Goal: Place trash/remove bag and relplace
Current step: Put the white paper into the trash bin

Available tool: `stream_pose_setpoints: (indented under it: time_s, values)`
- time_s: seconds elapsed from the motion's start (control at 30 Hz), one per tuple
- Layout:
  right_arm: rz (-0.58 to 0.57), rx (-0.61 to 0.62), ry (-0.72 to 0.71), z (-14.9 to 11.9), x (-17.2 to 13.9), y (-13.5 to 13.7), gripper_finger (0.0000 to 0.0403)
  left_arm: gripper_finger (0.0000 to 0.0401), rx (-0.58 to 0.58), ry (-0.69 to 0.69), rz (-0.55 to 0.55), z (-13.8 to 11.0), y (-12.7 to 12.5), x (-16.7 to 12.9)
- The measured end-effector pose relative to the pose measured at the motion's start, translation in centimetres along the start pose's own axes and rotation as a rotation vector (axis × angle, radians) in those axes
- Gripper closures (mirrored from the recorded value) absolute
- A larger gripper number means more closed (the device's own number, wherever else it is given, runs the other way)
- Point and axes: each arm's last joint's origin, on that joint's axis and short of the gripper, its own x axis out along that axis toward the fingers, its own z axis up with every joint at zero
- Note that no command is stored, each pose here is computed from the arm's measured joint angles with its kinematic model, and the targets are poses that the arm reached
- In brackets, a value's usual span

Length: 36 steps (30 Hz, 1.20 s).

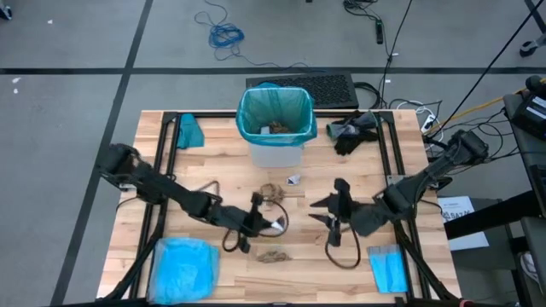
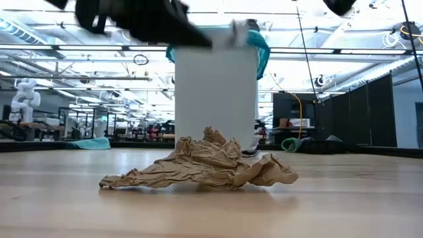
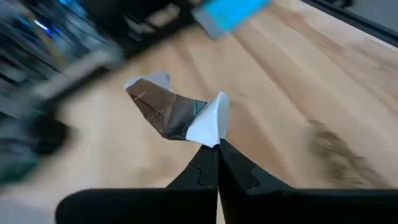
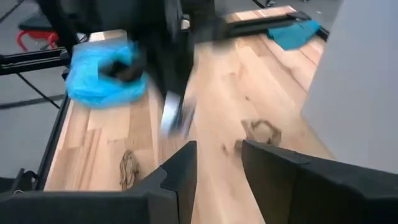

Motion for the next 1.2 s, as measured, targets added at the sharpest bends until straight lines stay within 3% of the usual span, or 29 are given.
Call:
stream_pose_setpoints:
  time_s: [0.23, 0.5, 0.6, 0.83, 0.97, 1.2]
  values:
    - [0.058, 0.15, -0.08, -5.4, 1.5, 0.4, 0.0284, 0.0401, 0.092, 0.002, 0.207, 3.5, 7.7, -5.6]
    - [0.124, 0.154, -0.077, -7.6, 3.8, 1.3, 0.0284, 0.0401, 0.157, 0.113, 0.378, 6.4, 16.2, -9.8]
    - [0.162, 0.148, -0.057, -8.3, 4.9, 1.7, 0.0284, 0.0401, 0.134, 0.166, 0.424, 6.4, 19.5, -10.9]
    - [0.233, 0.145, -0.014, -10.6, 7.5, 2.7, 0.028, 0.0401, -0.022, 0.269, 0.442, 3.4, 26.2, -12.0]
    - [0.275, 0.146, -0.001, -11.8, 8.6, 3.2, 0.0252, 0.0383, -0.1, 0.253, 0.354, 2.2, 27.3, -12.0]
    - [0.315, 0.165, 0.044, -13.1, 10.4, 3.5, 0.0188, 0.0292, -0.15, 0.236, 0.263, 2.1, 26.8, -11.9]
